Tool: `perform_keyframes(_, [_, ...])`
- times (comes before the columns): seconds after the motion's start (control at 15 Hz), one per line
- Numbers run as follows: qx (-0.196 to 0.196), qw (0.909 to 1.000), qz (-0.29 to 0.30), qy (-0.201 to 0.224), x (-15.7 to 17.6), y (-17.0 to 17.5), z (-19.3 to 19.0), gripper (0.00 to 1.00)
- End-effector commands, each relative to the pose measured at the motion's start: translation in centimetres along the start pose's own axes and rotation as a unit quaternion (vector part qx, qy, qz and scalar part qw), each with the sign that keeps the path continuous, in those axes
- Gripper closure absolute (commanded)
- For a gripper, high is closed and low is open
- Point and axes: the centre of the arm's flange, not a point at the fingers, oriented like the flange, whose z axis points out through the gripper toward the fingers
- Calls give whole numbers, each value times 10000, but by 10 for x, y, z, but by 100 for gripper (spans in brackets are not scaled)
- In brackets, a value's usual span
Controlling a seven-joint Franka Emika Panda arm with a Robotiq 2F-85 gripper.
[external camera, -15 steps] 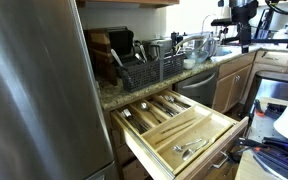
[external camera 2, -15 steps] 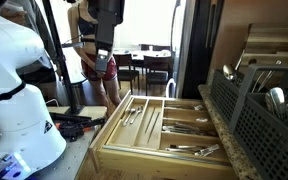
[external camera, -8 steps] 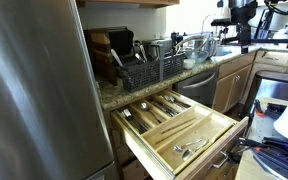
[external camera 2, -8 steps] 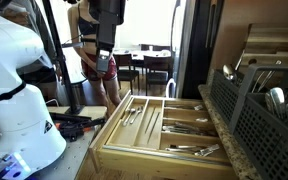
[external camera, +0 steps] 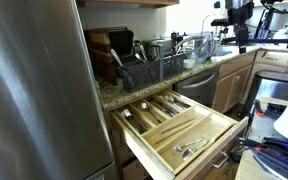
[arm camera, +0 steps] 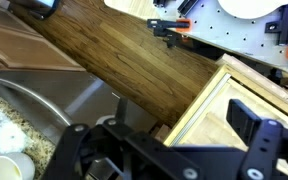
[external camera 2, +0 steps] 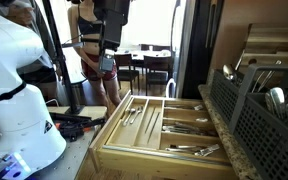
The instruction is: Remove a spoon from the rack and put it in the second compartment from the left in the drawer
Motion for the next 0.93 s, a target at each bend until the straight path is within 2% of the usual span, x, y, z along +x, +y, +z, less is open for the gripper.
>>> perform_keyframes(0.0, [-213,9997,-17,133,13,4,-15,0])
perform_keyframes(0.87, [-256,9988,-184,366,57,9,-41,0])
